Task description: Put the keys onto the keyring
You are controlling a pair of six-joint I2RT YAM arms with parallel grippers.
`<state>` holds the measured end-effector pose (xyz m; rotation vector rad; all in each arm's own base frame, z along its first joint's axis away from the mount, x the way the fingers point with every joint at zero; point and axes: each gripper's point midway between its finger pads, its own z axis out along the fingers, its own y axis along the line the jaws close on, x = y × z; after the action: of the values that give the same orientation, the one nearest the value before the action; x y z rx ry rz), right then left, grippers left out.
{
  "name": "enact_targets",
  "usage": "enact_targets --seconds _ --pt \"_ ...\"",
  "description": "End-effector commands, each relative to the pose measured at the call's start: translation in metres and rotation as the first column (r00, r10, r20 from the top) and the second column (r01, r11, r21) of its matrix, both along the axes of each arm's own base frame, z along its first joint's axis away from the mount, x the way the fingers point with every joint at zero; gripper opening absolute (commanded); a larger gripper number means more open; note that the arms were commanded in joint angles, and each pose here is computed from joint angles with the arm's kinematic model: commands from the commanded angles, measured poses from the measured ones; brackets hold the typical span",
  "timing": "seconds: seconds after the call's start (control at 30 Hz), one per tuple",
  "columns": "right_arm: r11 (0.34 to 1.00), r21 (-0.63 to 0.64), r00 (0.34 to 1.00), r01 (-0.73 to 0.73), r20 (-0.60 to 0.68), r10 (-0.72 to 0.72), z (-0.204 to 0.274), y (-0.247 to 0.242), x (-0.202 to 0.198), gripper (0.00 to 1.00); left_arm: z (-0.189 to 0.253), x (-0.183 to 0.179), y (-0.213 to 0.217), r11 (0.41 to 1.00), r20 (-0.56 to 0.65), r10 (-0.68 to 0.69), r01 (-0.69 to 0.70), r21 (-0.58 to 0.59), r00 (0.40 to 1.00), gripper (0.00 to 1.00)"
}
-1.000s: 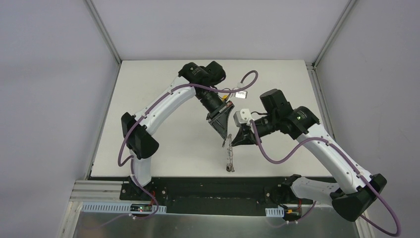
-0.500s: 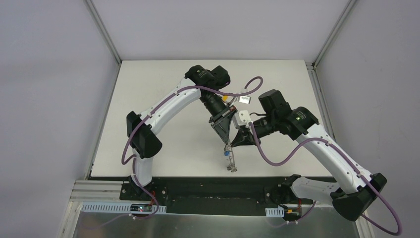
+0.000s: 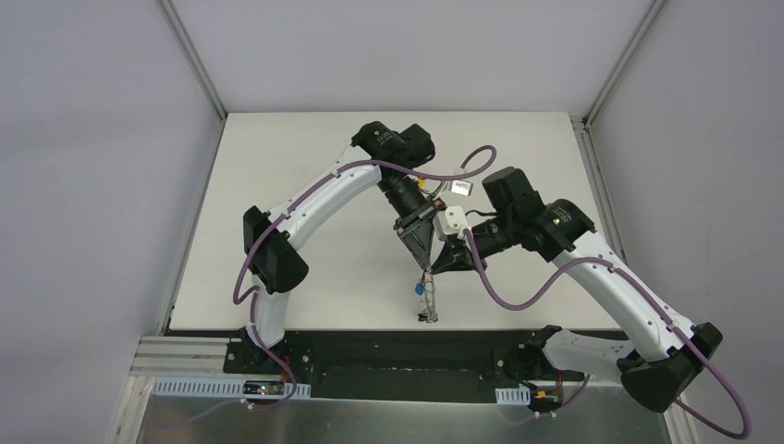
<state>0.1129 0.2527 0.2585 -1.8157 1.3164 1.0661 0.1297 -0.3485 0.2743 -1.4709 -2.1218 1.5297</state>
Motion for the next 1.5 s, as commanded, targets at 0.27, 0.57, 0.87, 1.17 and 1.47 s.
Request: enact_targets --seconds 0.27,0.57,0.87,1.17,1.47 --pt "0.998 0.048 0.998 -0.036 0.048 0.033 0.014 0.001 -0.006 0.00 0.011 -0.004 0.004 0.999 0.034 -0.035 0.037 -0.031 0.999 0.00" --pt "0.998 0.053 0.998 -0.044 0.040 0.042 0.015 0.001 -0.008 0.00 0.006 -0.001 0.003 0.999 0.035 -0.035 0.036 -0.015 0.999 0.00" --pt "0.997 0.057 0.998 -0.049 0.037 0.047 0.017 0.001 -0.010 0.00 0.001 0.002 0.002 0.999 0.036 -0.034 0.034 0.001 0.999 0.00" --pt "0.998 0.058 0.999 -0.029 0.040 0.026 0.018 0.003 -0.005 0.00 0.001 0.000 0.004 0.999 0.027 -0.042 0.042 0.004 0.999 0.00" --pt "0.996 0.063 0.997 0.064 0.029 -0.066 0.026 0.007 0.008 0.00 0.000 -0.003 0.009 0.998 0.025 -0.060 0.060 0.002 0.998 0.00"
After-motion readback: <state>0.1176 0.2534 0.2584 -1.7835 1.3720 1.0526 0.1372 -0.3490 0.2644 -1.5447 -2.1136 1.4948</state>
